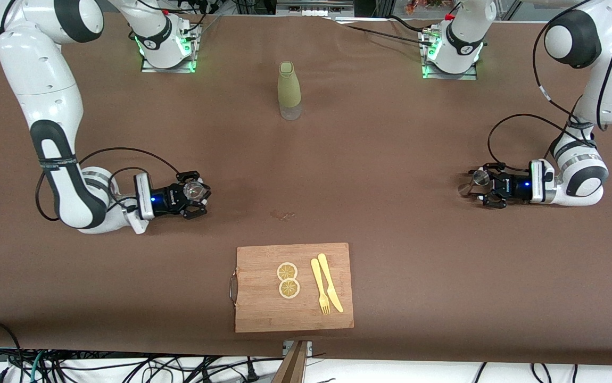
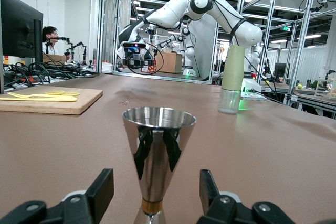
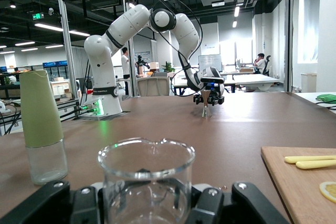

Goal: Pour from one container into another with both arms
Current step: 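Lift the glass with the right gripper while the left gripper lifts the jigger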

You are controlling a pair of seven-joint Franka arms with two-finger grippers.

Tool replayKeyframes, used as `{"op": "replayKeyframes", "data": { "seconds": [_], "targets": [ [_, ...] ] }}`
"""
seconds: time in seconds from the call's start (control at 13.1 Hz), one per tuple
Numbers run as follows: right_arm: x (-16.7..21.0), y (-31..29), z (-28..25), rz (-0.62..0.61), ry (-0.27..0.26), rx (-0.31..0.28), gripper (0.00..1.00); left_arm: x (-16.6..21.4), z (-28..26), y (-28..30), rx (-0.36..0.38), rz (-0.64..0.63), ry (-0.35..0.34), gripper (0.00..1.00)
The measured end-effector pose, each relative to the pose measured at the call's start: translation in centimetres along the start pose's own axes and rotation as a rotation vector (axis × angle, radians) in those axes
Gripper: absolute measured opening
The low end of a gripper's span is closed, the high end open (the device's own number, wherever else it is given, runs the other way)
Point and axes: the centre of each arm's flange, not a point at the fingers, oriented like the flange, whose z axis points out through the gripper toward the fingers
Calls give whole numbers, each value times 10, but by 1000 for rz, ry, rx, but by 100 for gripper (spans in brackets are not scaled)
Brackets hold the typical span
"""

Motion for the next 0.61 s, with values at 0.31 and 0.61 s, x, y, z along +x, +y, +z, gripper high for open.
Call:
{"op": "replayKeyframes", "data": {
  "seconds": [0.31, 0.61],
  "targets": [
    [14, 13, 5, -16, 12, -22, 12, -2, -3, 1, 9, -4, -12, 49],
    [45, 41, 36, 16, -1, -51, 12, -4, -3, 2, 12, -6, -15, 22]
  ]
}}
